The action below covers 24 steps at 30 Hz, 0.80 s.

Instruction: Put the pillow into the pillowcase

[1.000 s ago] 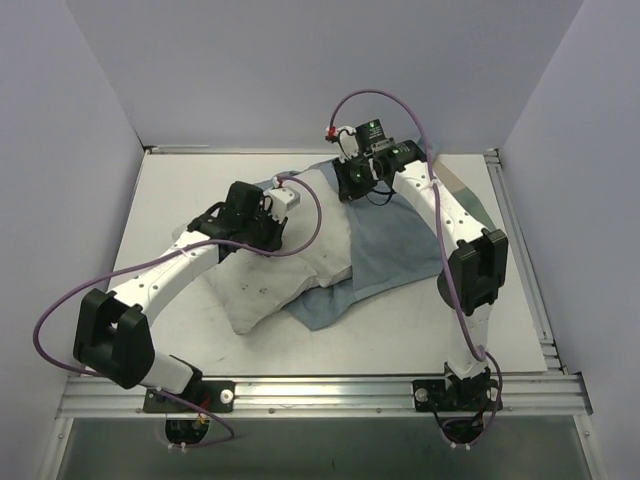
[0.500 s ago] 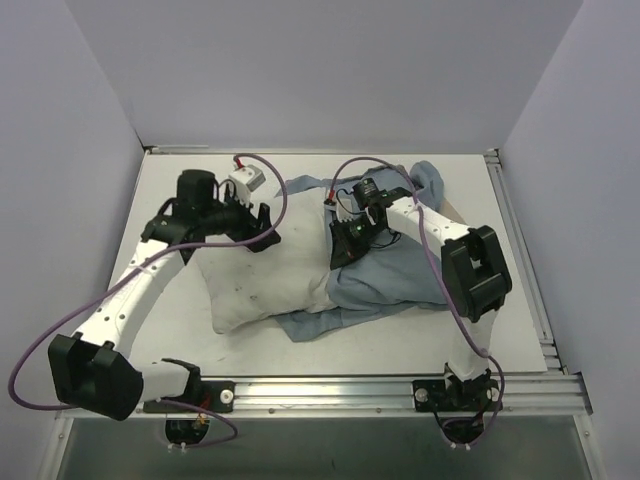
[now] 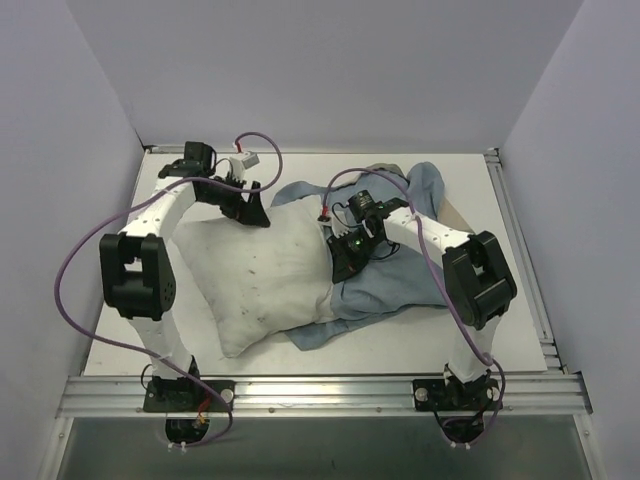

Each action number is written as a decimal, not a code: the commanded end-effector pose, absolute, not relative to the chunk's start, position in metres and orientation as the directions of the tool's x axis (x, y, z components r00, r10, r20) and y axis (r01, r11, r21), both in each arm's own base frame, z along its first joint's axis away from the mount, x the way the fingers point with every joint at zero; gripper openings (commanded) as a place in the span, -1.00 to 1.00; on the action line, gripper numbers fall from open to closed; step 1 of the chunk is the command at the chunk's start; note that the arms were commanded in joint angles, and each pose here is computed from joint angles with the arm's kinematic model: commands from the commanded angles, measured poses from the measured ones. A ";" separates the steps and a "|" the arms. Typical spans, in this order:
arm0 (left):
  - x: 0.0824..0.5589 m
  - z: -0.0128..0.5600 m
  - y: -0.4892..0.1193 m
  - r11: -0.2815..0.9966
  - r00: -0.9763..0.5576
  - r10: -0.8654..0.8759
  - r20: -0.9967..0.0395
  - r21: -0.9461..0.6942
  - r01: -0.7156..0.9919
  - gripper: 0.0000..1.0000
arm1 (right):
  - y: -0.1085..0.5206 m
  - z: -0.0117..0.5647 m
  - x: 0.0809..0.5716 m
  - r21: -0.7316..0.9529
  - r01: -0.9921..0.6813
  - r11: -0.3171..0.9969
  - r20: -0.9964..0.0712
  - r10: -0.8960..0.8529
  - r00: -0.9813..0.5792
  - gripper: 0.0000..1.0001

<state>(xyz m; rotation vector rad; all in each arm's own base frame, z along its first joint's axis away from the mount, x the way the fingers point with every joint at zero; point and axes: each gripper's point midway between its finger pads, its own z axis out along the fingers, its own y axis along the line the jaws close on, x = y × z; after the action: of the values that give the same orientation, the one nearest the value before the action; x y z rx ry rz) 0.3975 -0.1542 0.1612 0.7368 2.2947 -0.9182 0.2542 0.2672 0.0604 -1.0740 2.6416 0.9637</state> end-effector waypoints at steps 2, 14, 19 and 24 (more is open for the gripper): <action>0.378 0.152 -0.177 0.491 -0.757 0.295 -0.583 -0.587 0.644 0.95 | 0.231 0.028 0.220 0.468 -0.616 0.634 -0.121 -0.644 -0.755 -1.00; 0.407 0.303 -0.237 0.236 -0.209 0.379 -0.901 -0.124 0.964 -1.00 | 0.221 0.220 0.309 0.504 -0.628 0.593 -0.589 -0.296 -0.752 0.65; 0.378 0.375 -0.245 0.119 0.222 0.421 -0.880 0.296 0.948 -1.00 | 0.161 0.390 0.372 0.380 -0.599 0.705 -0.846 0.002 -0.534 0.89; 0.327 0.351 -0.264 -0.021 0.410 0.473 -0.780 0.456 0.890 -1.00 | 0.115 0.416 0.405 0.219 -0.497 0.840 -0.911 -0.006 -0.413 0.94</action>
<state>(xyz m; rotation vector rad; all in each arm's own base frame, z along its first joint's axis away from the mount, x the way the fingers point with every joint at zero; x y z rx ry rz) 0.3551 -0.2538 0.3262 1.5322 1.4791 -0.6527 0.4103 0.1109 0.4310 -0.3928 1.8618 0.5952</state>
